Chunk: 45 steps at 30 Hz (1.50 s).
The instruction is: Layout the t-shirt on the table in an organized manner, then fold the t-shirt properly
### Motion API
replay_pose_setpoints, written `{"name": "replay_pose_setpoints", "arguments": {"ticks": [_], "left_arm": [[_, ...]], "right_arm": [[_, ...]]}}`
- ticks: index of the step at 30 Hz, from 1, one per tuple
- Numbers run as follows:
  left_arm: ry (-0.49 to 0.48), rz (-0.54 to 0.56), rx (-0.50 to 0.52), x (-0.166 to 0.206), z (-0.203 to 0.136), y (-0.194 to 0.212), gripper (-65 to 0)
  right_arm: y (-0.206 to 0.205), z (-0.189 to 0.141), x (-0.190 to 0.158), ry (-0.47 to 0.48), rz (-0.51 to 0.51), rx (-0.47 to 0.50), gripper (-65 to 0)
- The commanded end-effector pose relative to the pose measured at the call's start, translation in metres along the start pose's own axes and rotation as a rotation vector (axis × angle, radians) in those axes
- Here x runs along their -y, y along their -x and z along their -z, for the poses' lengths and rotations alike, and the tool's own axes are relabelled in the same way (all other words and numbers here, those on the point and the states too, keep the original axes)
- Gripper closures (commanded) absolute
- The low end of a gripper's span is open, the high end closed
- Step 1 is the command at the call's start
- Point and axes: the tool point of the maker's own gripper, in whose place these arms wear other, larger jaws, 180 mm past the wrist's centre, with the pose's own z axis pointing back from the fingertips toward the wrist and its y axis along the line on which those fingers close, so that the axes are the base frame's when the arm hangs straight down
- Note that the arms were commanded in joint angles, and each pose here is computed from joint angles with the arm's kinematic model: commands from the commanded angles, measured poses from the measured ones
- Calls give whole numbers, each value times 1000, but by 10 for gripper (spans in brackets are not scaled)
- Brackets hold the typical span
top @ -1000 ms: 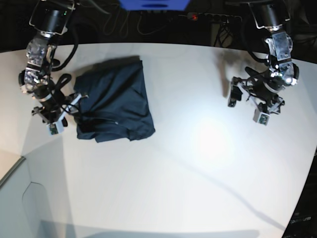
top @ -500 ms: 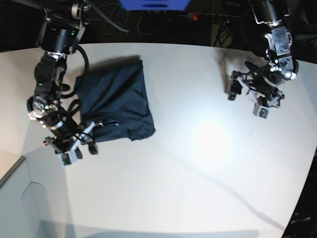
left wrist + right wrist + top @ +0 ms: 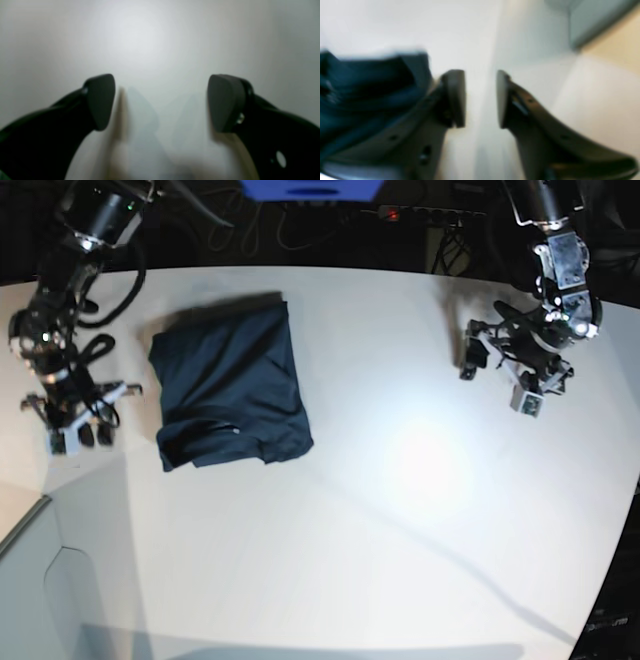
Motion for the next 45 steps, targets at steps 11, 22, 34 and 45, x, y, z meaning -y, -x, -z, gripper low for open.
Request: {"name": "replay_pose_setpoints", "arguments": {"ticks": [11,22,34,45], "left_arm": [[0,-5,64,1,1,-21,-563],[22,-57,76,5,-6,-11,-563],[43,-38,157,46,-84,-1,-269],[-75,-298,-89,69,-125,122,0]], "right_arm": [[78,-22,-48,-76,107,-136,-9],[112,-48,-112,-233,46,-224,-7],[127,-104,-31,37,87,-255,-7],[204,-176,-86,-134,118,-468,-7]]}}
